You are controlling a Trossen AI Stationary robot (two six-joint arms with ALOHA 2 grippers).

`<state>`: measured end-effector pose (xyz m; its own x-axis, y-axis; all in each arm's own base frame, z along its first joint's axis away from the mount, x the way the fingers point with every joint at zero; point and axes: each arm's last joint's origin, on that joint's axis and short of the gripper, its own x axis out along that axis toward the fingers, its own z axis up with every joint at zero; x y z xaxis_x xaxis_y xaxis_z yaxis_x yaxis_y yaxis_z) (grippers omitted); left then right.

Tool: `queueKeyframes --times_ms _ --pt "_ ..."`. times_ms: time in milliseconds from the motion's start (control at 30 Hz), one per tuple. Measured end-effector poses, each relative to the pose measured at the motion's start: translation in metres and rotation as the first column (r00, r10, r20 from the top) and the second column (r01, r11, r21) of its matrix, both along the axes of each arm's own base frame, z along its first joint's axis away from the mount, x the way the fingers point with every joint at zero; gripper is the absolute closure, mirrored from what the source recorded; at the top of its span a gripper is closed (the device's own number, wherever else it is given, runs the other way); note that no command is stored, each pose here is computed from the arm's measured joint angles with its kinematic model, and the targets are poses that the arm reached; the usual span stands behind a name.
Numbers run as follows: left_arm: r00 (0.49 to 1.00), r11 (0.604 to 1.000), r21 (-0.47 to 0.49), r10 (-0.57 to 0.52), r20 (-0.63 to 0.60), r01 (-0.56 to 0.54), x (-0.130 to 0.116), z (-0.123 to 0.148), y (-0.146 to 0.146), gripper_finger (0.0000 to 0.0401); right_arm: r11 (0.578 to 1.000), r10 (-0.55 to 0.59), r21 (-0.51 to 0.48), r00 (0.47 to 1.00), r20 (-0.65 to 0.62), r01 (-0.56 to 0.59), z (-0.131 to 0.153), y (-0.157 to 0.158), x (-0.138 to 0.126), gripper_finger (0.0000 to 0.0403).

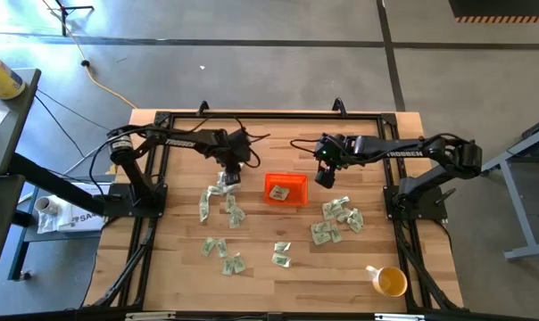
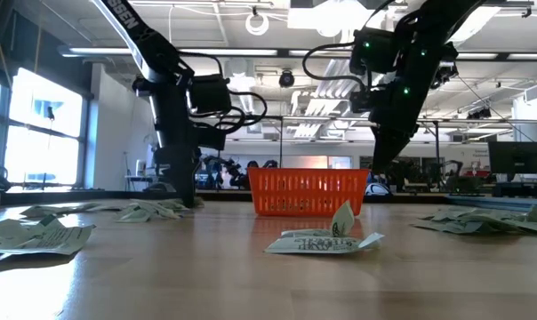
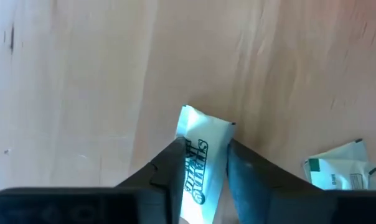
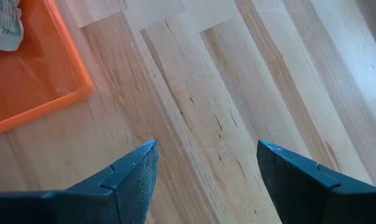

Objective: Pick and place Stevia / Truvia into bins
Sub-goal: Put the light green stevia packet into the orange basket

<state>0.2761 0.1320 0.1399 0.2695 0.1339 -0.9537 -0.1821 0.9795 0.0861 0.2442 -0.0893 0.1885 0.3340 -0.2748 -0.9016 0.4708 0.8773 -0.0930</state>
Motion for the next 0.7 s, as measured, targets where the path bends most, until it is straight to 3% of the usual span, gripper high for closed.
queueKeyframes --times_ms 367,533,700 --pt "0.997 0.998 -0.018 0.055 0.055 -0.054 0.010 0.017 0.007 0.0372 1.000 -0.004 0.009 1.000 -0.013 0.004 0.000 0.002 -0.001 0.0139" --pt "0.990 0.995 -0.085 0.067 0.125 -0.057 0.025 0.038 0.006 0.0373 1.000 0.026 -0.008 0.999 -0.038 -0.026 0.002 0.011 -0.003 0.0139" --pt "0.981 0.998 -0.069 0.016 0.195 -0.003 0.048 0.064 -0.011 0.0358 0.998 0.035 -0.046 0.998 -0.056 -0.038 0.012 0.025 -0.009 0.0139"
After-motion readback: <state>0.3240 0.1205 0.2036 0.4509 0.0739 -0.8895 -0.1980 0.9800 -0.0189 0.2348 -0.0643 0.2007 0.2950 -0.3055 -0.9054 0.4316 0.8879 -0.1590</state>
